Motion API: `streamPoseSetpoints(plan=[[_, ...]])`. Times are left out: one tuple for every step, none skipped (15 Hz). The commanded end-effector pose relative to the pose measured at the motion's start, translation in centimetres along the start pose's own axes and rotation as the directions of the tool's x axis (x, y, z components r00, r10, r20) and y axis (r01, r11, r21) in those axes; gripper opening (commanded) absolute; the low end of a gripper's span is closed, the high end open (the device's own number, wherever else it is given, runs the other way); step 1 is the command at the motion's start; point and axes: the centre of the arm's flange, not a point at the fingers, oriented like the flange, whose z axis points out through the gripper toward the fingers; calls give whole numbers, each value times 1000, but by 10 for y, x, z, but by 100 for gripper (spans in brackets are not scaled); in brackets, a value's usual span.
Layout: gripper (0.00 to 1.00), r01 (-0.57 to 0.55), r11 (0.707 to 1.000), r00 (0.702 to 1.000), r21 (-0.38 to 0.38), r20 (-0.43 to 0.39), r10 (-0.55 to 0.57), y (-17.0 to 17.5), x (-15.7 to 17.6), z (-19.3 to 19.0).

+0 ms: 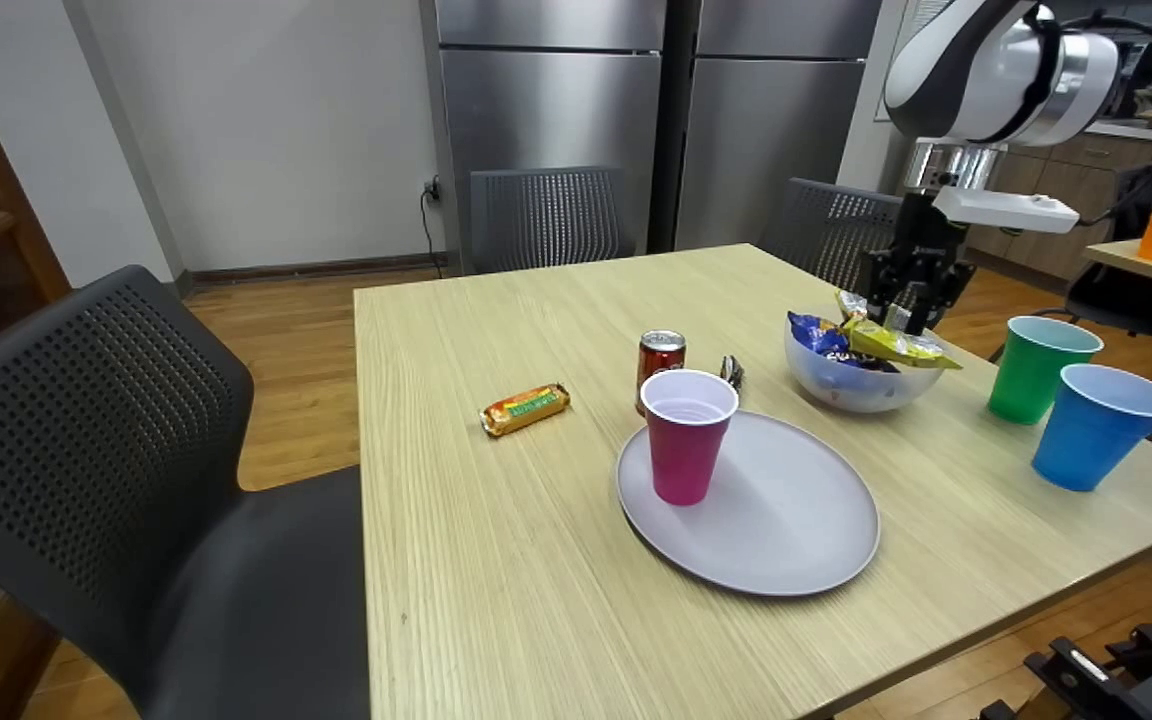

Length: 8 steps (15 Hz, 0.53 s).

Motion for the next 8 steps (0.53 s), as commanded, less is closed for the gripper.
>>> streamPoseSetpoints(plan=[[92,-4,1000,1000,16,-28,4,-9,-13,-14],[98,-2,1000,999,17,-34,3,-10,-16,-17],[100,0,1000,999,16,-42,1,-12,-18,-19],[100,1,1000,999,16,-50,0,-14,-21,-22],[100,3,1000,998,15,-58,-2,-16,-24,-24],[100,6,1000,998,15,-66,-5,-19,-27,-27],[100,7,1000,997,13,-76,-6,-21,-31,-29],[100,9,1000,996,11,-84,-8,-24,-33,-32]])
